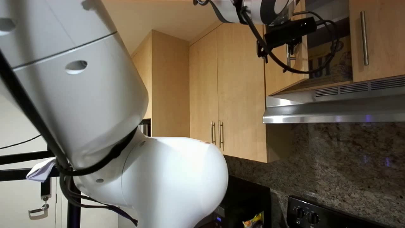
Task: Open the left cabinet door at the top
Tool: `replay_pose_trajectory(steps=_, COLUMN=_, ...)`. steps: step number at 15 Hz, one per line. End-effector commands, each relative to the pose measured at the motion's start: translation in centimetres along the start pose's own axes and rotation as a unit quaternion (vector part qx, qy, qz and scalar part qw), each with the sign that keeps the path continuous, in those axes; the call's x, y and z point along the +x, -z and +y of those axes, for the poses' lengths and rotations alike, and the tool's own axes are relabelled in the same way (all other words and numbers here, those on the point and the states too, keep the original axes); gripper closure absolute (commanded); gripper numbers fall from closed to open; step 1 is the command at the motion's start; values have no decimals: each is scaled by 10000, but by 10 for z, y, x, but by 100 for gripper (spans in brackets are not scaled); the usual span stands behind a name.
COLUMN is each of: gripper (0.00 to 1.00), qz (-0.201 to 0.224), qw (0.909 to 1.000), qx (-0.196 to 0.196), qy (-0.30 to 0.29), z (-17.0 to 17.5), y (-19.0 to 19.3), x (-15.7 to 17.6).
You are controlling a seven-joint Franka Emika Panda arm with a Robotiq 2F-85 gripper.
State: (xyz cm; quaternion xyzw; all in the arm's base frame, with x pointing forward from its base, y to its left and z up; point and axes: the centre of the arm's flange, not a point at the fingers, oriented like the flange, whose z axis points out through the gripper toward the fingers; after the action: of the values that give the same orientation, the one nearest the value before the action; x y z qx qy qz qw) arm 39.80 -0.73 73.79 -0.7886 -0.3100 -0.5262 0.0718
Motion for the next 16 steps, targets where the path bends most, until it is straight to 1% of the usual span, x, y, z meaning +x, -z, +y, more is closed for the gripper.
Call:
replay_pose_trajectory(steps=1, gripper=0, qz=2, qw=10000, qx=2, qy=-10, z=0, y=0, x=0)
replay_pose_trajectory(steps=3, gripper=0, qz=43, qw=10000, qx=40, qy=-28, z=0, y=3, x=-1)
replay_pose_trajectory(steps=10, gripper=0, qz=91, qw=9991, qx=239, qy=337, z=-31, y=4, x=8)
replay_pose_trajectory(steps=13, gripper=0, qz=36, qw=9994, qx=126, qy=330, z=-38, y=2, x=11)
replay_pose_trajectory(steps=16, gripper=0, qz=-13, qw=9990, qx=43, qy=443, z=-50, y=5, x=15)
